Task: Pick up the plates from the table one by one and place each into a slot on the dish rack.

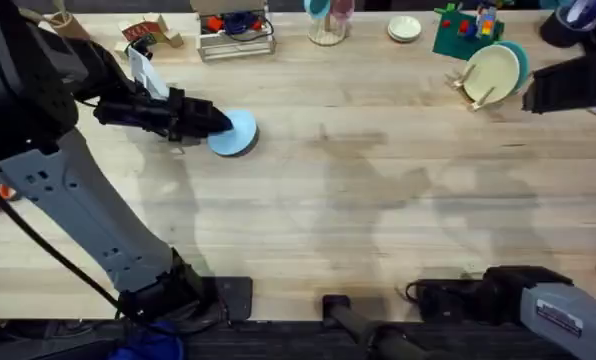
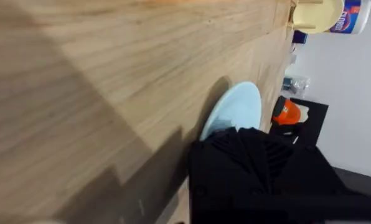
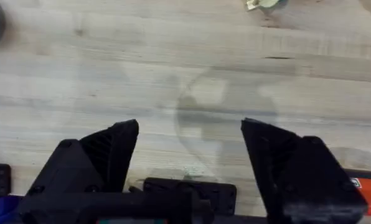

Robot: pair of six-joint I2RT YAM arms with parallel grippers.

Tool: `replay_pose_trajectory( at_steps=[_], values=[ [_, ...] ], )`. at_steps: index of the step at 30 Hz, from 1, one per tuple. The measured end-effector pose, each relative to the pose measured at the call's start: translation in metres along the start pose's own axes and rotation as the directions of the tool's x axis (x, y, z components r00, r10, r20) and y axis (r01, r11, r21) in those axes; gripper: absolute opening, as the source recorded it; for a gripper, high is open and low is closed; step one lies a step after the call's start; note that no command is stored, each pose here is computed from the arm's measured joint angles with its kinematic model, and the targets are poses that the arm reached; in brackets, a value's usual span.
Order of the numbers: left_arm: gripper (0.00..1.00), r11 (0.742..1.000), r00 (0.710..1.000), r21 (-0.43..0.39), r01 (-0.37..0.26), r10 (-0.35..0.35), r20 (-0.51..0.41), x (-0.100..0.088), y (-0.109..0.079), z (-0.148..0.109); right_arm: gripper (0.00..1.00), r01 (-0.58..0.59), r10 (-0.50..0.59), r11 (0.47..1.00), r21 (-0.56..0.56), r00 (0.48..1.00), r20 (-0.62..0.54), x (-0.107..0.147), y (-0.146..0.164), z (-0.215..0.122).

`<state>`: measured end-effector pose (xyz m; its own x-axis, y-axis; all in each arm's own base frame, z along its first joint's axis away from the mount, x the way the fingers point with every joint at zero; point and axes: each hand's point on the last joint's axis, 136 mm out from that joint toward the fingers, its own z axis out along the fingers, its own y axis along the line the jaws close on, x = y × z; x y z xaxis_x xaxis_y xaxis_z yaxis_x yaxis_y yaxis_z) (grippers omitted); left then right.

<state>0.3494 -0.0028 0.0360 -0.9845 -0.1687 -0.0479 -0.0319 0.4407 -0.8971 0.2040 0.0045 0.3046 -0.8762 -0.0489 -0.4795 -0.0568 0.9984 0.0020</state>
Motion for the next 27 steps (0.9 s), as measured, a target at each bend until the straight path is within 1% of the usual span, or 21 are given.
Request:
replay_pose_trajectory(
  at_steps=[13, 20, 22, 24, 26, 27],
  values=[
    [0.040, 1.000, 1.000, 0.010, 0.002, -0.002, -0.004, 0.002, -0.002, 0.000, 0.994, 0.000, 0.000, 1.000, 0.000, 1.000, 0.000, 0.000, 0.000, 0.000],
    [0.040, 1.000, 0.999, 0.021, 0.009, -0.009, -0.034, 0.012, -0.008, -0.002, 0.995, 0.000, 0.000, 1.000, 0.000, 1.000, 0.000, 0.000, 0.000, 0.000],
    [0.040, 1.000, 0.999, 0.019, 0.017, -0.016, -0.042, 0.015, -0.015, -0.004, 0.995, 0.000, 0.000, 1.000, 0.000, 1.000, 0.000, 0.000, 0.000, 0.000],
    [0.040, 1.000, 0.999, 0.013, 0.008, -0.008, -0.039, 0.016, -0.026, -0.009, 0.995, 0.000, 0.000, 1.000, 0.000, 1.000, 0.000, 0.000, 0.000, 0.000],
    [0.040, 1.000, 0.999, 0.006, -0.010, 0.010, -0.030, 0.017, -0.040, -0.016, 0.993, 0.000, 0.000, 1.000, 0.000, 1.000, 0.000, 0.000, 0.000, 0.000],
    [0.040, 1.000, 0.999, 0.001, -0.024, 0.024, -0.024, 0.018, -0.051, -0.021, 0.993, 0.000, 0.000, 1.000, 0.000, 1.000, 0.000, 0.000, 0.000, 0.000]
  ],
)
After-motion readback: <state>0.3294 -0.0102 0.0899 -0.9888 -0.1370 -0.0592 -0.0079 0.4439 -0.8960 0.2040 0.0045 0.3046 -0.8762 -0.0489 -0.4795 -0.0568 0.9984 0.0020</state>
